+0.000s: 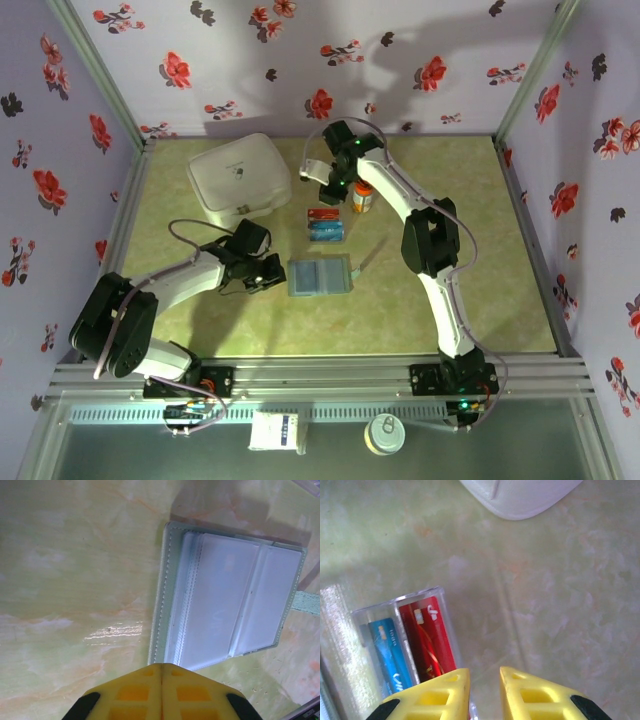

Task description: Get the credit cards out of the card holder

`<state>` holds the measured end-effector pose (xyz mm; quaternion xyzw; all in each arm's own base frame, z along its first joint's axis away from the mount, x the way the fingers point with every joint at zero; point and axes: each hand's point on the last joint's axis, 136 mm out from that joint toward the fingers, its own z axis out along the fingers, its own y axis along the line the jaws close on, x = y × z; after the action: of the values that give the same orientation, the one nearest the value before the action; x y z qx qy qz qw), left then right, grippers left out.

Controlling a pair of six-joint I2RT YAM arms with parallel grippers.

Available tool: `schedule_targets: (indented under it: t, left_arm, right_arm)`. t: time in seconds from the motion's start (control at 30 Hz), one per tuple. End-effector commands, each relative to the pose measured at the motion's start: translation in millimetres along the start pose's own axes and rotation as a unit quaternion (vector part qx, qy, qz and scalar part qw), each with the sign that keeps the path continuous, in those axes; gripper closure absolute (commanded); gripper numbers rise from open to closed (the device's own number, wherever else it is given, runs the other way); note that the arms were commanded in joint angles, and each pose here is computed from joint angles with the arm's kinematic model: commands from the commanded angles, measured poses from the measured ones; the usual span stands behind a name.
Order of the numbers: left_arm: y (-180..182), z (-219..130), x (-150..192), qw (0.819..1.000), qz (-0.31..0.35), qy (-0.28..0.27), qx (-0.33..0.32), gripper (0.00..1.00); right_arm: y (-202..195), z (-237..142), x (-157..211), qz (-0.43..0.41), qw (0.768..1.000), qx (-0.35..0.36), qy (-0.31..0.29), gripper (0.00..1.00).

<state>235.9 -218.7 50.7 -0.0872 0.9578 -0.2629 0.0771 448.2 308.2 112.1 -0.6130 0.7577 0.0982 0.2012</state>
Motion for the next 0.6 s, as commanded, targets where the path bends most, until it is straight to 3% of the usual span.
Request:
schedule_targets:
  t: [0.0, 0.1, 0.33, 0.5, 0.57]
  left_arm:
    - [0.8, -2.3, -1.0, 1.000, -0.005, -0.005, 0.005, 0.92]
    - [0.5, -1.6, -1.0, 1.000, -0.007, -0.006, 0.007, 0.92]
    - [-5.6, -2.1, -7.5, 1.000, 0.002, -0.016, 0.015, 0.91]
    - [-9.9, -2.9, -16.4, 0.999, 0.008, -0.033, 0.016, 0.91]
    - [-11.2, -2.2, -19.0, 0.999, 0.011, -0.035, 0.015, 0.91]
  right_arm:
    - [-6.6, -1.3, -1.6, 0.019, 1.000, 0.023, -0.005, 0.77]
    - [-6.7, 0.3, -2.0, 0.030, 0.999, 0.030, -0.003, 0.78]
    - [-5.3, -12.8, -14.0, 0.145, 0.986, 0.068, -0.054, 0.77]
    - [5.3, -30.9, -21.1, 0.253, 0.958, 0.084, -0.103, 0.76]
    - [11.2, -36.9, -21.5, 0.317, 0.937, 0.075, -0.123, 0.75]
